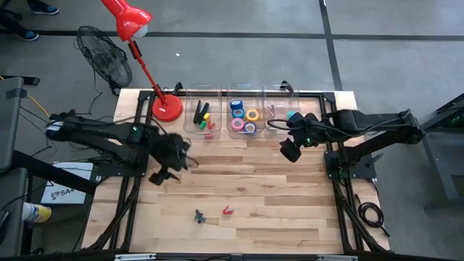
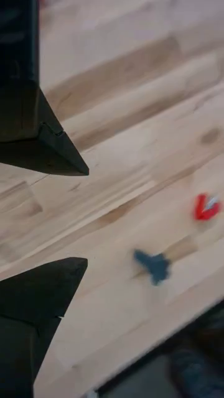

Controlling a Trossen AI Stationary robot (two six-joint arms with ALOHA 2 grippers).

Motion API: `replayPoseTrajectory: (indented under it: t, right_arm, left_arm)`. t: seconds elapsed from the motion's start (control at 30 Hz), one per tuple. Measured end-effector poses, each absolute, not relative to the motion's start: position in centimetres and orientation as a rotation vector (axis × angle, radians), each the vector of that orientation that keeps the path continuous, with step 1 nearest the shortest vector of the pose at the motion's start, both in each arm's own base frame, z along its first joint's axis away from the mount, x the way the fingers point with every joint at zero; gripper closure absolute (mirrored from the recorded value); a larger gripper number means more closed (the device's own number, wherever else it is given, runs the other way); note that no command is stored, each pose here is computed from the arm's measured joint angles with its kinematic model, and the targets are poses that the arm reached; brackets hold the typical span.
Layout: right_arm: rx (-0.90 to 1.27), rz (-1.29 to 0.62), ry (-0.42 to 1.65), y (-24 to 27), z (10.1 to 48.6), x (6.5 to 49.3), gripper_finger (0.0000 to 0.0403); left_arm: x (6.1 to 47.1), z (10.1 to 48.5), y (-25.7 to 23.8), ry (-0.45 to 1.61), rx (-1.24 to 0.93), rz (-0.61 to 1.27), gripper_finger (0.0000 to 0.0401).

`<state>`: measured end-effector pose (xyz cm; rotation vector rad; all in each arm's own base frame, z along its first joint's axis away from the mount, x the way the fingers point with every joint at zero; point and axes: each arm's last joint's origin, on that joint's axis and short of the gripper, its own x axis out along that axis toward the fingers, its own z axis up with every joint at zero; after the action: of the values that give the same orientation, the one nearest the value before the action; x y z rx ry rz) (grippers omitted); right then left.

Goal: Pick and place Stapler, Stapler remover, tape
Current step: Put the black staple remover into the right transparent bin

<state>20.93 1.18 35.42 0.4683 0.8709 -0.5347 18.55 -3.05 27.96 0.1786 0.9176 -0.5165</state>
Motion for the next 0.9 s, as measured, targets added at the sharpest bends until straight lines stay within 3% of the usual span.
replayPoseTrajectory:
  t: [0.5,0.9]
  right_arm:
    - [0.395,-0.432,0.905,2.5,35.4,20.8,0.0148]
    - [0.387,-0.395,0.921,2.8,35.4,20.8,0.0148]
  left_arm:
    - [23.9,21.8,-11.2,0.995,0.342,-0.737,0.0178]
    - [26.1,17.6,-15.3,0.949,0.425,-0.773,0.0178]
